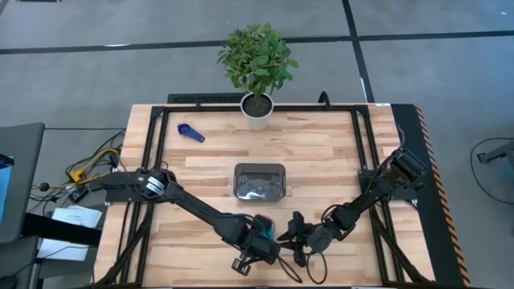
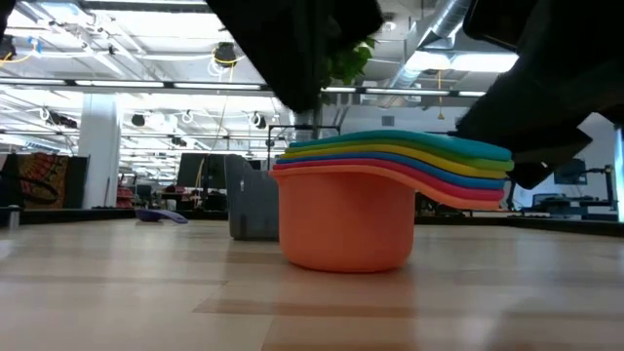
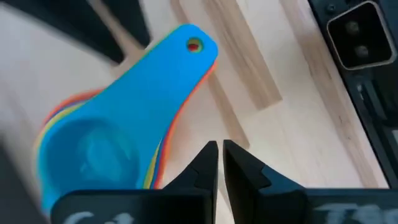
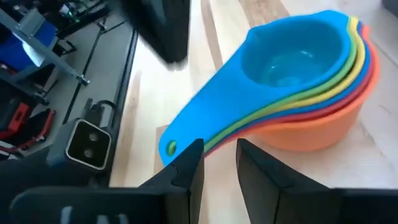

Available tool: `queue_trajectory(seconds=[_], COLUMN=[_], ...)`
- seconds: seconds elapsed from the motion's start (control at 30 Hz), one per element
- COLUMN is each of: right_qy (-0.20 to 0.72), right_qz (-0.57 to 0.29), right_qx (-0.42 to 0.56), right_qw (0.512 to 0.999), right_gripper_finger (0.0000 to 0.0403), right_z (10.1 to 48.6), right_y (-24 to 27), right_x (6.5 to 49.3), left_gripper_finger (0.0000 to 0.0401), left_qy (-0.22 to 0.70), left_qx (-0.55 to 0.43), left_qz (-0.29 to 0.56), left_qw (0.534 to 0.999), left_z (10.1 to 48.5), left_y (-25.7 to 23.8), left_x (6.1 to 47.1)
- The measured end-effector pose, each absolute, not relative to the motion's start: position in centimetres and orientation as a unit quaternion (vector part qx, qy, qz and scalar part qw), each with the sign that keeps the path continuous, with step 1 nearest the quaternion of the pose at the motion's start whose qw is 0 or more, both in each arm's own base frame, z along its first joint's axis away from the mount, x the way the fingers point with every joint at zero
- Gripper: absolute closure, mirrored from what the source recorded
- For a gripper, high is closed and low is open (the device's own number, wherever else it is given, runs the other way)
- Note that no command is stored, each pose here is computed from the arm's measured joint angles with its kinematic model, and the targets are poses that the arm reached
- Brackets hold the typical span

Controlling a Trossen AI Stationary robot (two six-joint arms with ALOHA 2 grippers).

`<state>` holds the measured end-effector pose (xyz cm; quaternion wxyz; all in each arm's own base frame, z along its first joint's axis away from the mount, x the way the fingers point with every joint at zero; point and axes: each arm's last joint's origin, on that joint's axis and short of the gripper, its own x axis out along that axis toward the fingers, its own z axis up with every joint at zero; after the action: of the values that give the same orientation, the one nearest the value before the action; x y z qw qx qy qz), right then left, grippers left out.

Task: Nest measuring cups in basket
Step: Stack the dark blue measuring cup on top of the light blue measuring cup

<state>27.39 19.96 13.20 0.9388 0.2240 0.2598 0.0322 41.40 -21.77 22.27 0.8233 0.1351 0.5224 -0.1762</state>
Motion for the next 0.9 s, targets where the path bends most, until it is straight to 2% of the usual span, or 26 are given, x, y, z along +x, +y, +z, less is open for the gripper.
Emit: queue_trajectory(seconds=[0.2, 0.37, 0.5, 0.67, 0.9], right_qy=[0.274, 0.293, 0.309, 0.332, 0.343], right_qz=[0.035, 0.003, -0.043, -0.094, -0.141], right_qx=[0.216, 0.182, 0.141, 0.111, 0.116], right_qw=[0.937, 0.939, 0.94, 0.932, 0.922], right_gripper_finger=[0.0285, 0.0285, 0.0285, 0.0285, 0.0285], right_z=[14.1, 15.2, 15.9, 16.1, 14.8], right_y=[19.8, 19.4, 18.5, 17.0, 14.8], right_x=[26.8, 25.6, 24.6, 23.4, 20.9], left_gripper_finger=[0.039, 0.039, 0.039, 0.039, 0.039], left_qy=[0.547, 0.593, 0.619, 0.623, 0.638], left_qx=[0.183, 0.249, 0.237, 0.205, 0.151], left_qz=[-0.108, -0.054, -0.061, -0.075, -0.025], left_qw=[0.81, 0.764, 0.747, 0.751, 0.754], left_z=[25.3, 26.9, 28.3, 29.3, 29.4], left_y=[-20.0, -17.4, -14.4, -9.3, -0.7], left_x=[39.2, 37.5, 37.2, 37.0, 32.3])
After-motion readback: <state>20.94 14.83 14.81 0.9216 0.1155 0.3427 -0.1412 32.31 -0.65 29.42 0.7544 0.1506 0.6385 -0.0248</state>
